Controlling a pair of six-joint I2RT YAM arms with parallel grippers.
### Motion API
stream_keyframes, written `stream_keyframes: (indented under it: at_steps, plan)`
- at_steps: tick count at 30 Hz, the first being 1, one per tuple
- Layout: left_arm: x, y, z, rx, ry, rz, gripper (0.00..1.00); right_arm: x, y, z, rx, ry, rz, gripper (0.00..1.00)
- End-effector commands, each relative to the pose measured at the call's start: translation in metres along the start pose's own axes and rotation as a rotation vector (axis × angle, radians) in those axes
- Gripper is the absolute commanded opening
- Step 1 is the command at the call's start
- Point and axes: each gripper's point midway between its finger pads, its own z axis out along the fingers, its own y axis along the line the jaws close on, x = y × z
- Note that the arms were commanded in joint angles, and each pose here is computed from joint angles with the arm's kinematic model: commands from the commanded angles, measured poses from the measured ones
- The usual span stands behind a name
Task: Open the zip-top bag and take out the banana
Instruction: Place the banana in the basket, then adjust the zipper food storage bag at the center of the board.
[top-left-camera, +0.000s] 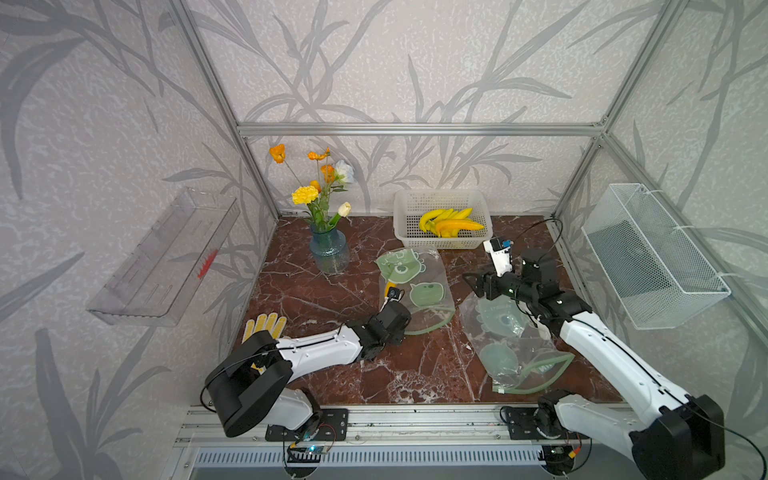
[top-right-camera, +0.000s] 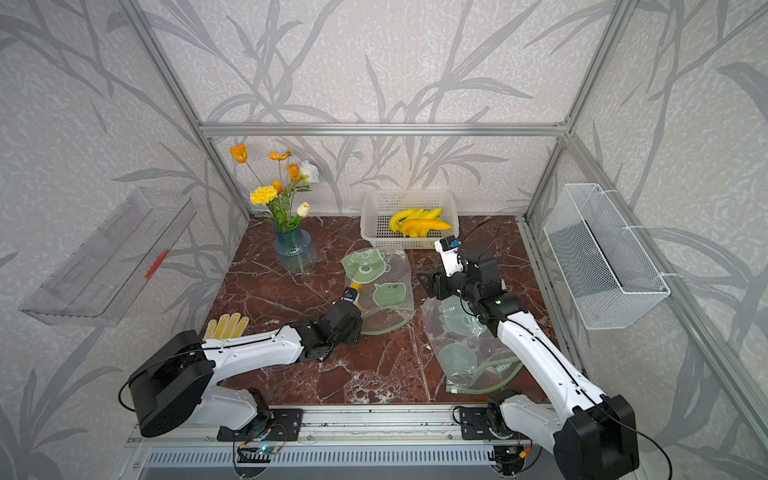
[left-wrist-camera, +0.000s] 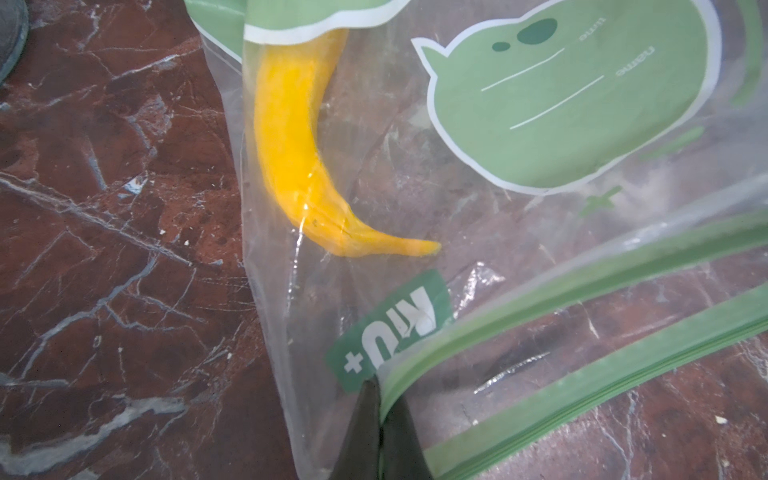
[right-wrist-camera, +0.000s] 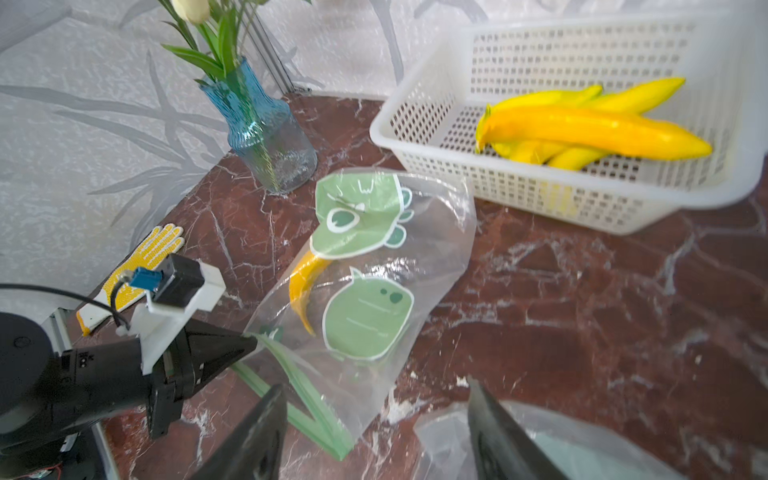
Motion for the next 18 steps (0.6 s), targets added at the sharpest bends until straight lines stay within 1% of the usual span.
stream_keyframes:
  at_steps: [1, 3, 5, 10, 14, 18]
  plan:
    - [0.002, 0.002, 0.001, 0.0, 0.001, 0.003, 0.02, 0.036, -0.011, -0.018, 0.088, 0.078, 0.141, 0.68]
    - [0.002, 0.001, 0.001, 0.004, 0.003, 0.004, 0.02, 0.054, -0.018, -0.024, 0.134, 0.112, 0.182, 0.68]
    - [0.002, -0.001, 0.002, 0.011, 0.006, 0.007, 0.02, 0.07, -0.021, -0.023, 0.145, 0.153, 0.224, 0.68]
    - [0.002, -0.005, 0.003, 0.026, 0.016, 0.002, 0.02, 0.109, -0.032, -0.007, 0.176, 0.279, 0.324, 0.7]
    - [0.004, -0.006, 0.004, 0.031, 0.025, -0.011, 0.02, 0.127, -0.051, 0.009, 0.253, 0.331, 0.383, 0.72]
    - [0.005, -0.007, 0.004, 0.04, 0.024, -0.011, 0.02, 0.131, -0.068, 0.028, 0.306, 0.348, 0.397, 0.72]
